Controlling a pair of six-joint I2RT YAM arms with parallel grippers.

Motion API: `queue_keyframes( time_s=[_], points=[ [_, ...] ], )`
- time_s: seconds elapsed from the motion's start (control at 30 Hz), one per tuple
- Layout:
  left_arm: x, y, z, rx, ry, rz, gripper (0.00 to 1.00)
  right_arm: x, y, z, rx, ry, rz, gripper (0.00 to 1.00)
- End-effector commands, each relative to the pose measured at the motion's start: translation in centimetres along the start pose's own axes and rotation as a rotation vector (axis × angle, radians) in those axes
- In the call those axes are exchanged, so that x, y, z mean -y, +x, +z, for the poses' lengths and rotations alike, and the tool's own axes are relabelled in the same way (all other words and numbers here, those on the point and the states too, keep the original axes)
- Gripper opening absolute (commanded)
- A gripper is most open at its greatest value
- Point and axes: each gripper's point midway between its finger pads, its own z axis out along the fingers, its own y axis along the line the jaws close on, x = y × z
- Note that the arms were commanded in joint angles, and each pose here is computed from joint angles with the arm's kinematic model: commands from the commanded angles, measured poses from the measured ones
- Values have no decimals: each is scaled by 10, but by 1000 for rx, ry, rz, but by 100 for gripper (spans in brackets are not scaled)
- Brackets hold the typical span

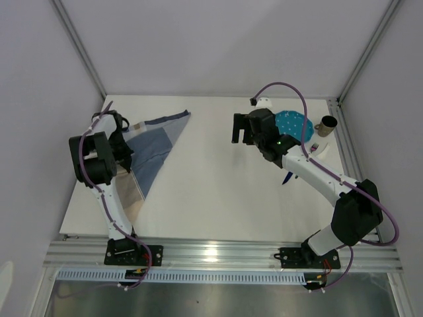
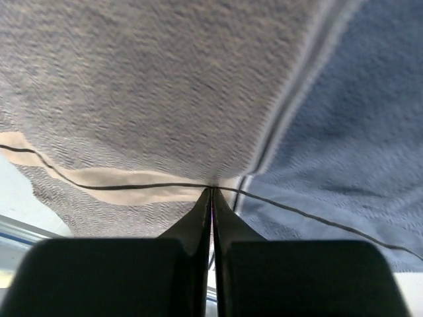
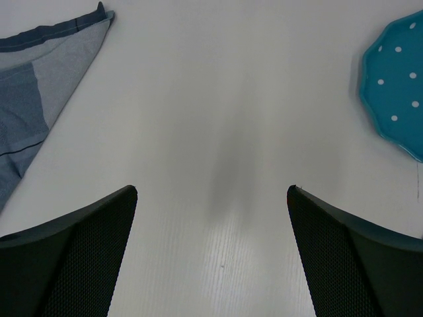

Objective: Set the dinner table for one person
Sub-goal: Flatten out the napkin at the center of the board.

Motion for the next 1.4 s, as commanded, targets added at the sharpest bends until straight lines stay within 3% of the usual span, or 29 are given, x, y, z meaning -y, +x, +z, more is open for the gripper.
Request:
queue_keyframes(
  time_s=[0.0,0.3,0.33,0.37,0.43,0.47,0.67,1.03,1.13,1.27,1.33,1.37],
  points=[
    [17,9,-19,34,31,98,1,-10,-18,-6,43,-30,12,100],
    [89,60,-18,46,4,391,4,0,-14,-11,40,0,-2,99],
    [91,62,-20,63,-13,405,11,1,-11,-12,38,-5,-6,100],
    [92,63,-26,88,-7,412,34,-1,-10,-13,37,-17,-12,100],
    [91,60,-36,145,-34,418,70,-5,-9,-14,41,-49,-17,99],
    [92,61,-44,169,-22,425,78,-6,-6,-14,39,-58,-19,100],
    [97,72,-43,222,-75,503,78,-12,-5,-15,34,-92,-21,99],
    [92,83,-18,165,-196,543,68,-9,-14,-26,56,-85,-9,99],
    [90,83,-15,161,-210,540,57,-8,-14,-27,59,-82,-7,99],
    [86,80,-10,156,-247,541,30,-9,-13,-29,52,-88,-5,100],
    [86,78,-9,155,-249,540,23,-8,-12,-29,46,-86,-7,99],
    [87,78,-9,152,-245,539,6,-6,-12,-30,47,-80,-5,99]
  ],
)
